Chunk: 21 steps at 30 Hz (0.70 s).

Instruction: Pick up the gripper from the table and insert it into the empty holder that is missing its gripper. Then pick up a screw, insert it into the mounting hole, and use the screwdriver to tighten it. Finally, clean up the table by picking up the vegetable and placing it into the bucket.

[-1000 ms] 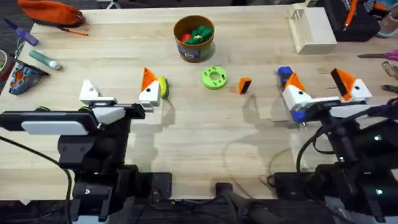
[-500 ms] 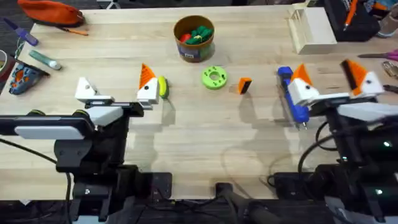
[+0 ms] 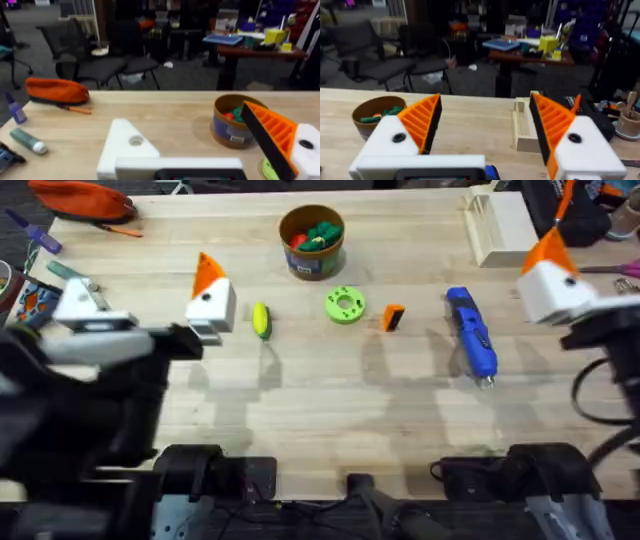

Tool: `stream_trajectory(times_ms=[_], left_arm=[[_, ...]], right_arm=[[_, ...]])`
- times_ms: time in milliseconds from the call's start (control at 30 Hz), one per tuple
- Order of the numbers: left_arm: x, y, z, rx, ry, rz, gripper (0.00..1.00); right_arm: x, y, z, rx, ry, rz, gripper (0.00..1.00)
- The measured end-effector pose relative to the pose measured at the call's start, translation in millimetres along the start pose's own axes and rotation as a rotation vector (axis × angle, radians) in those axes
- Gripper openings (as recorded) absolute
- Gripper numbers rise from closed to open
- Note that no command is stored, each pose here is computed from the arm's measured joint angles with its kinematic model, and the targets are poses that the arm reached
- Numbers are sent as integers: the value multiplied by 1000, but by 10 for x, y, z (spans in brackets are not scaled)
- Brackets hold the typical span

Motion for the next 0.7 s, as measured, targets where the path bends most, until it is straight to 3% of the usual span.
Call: stream_trajectory(times_ms=[167, 400, 700], left_arm=[[-253, 18, 140, 7, 205, 5, 985], [-396, 19, 533, 27, 547, 13, 985], [-261, 1, 984, 47, 865, 21, 985]], right_arm=[[-227, 6, 223, 13, 206, 8, 992], [-277, -9, 667, 40, 619, 25, 992], [-32, -39, 993, 67, 1027, 42, 994]])
Point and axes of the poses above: each hand's point on the last joint's axis, 136 mm out from that joint toward the fingers, its own z axis out along the fingers, its own y axis along the line the jaws close on, x = y × z, the point moved 8 cm from there along -z, back along the fingers, and after that the axes turned 4 degrees about z, right-handed, at the moved point
